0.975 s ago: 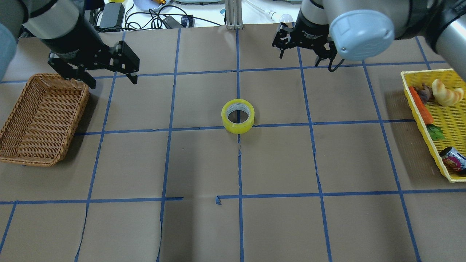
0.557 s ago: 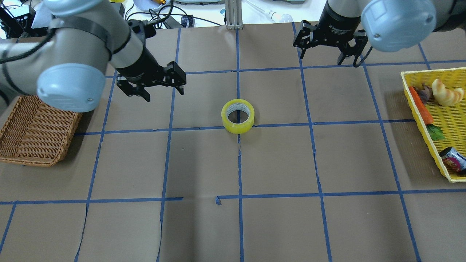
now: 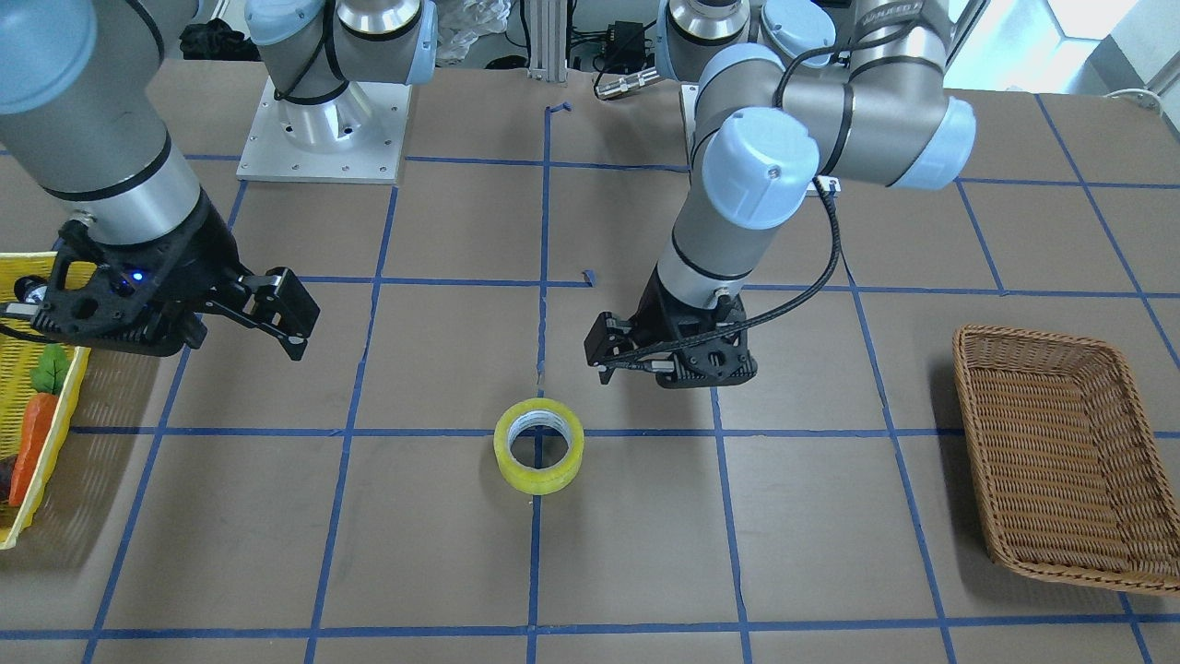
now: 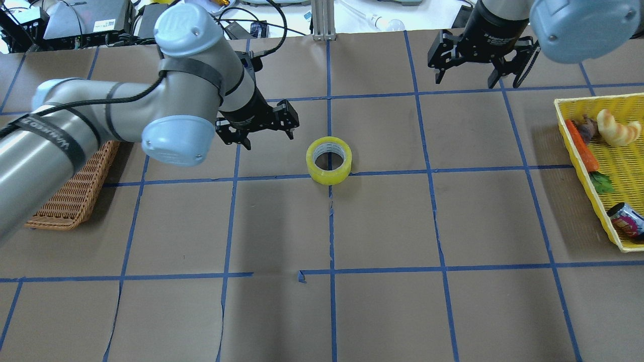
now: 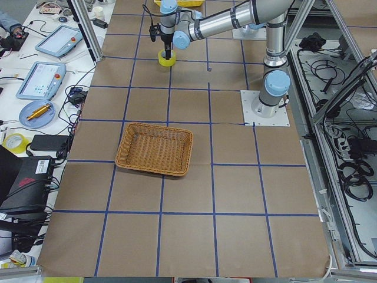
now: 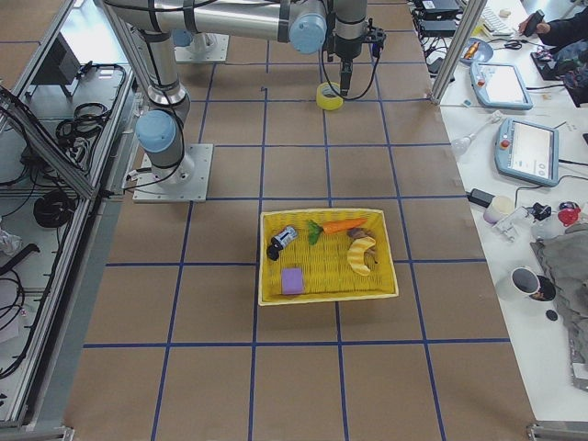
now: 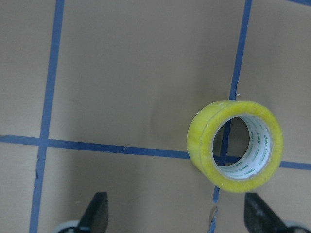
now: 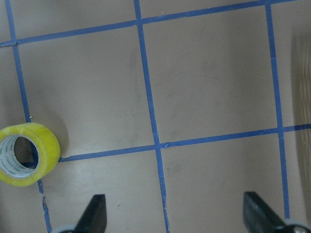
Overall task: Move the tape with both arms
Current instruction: 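Reach the left gripper to the tape roll while the right gripper withdraws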
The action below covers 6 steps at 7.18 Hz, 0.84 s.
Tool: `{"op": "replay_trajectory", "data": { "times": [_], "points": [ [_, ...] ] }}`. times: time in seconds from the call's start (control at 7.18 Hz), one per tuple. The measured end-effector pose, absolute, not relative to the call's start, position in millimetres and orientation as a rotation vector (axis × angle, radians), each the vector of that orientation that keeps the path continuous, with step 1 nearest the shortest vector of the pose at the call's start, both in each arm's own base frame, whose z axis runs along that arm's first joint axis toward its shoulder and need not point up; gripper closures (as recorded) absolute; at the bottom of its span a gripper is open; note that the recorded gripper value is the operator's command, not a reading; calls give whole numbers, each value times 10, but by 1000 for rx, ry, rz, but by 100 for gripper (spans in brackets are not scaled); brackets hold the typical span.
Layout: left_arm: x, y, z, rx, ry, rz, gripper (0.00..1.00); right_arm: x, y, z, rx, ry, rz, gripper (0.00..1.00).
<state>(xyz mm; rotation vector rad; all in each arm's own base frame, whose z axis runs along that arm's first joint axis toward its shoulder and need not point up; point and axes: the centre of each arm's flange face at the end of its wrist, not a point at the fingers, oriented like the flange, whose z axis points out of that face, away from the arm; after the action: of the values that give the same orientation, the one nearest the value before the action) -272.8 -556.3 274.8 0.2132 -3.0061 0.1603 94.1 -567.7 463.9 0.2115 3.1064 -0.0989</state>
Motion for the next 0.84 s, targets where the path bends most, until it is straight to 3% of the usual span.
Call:
{"op": "replay_trajectory", "data": {
  "times": [0.14, 0.28, 0.56, 0.7, 0.84],
  "points": [
    [-2873, -5601, 2523, 220, -3009, 181, 5, 890, -5660, 4660, 224, 3105, -92, 0],
    [-2990, -5617, 2345, 217, -3007, 189, 15, 879, -5651, 4672, 232, 3104, -92, 0],
    [-3108, -5639, 2062, 210, -3005, 178, 88, 872, -5636, 4659, 244, 3111, -83, 0],
    [-3138, -5639, 1967, 202, -3008, 166, 100, 870, -5622, 4631, 246, 3114, -76, 0],
    [-3170, -5624, 1890, 188, -3013, 148, 100, 872, -5600, 4617, 246, 3115, -75, 0]
  ]
}}
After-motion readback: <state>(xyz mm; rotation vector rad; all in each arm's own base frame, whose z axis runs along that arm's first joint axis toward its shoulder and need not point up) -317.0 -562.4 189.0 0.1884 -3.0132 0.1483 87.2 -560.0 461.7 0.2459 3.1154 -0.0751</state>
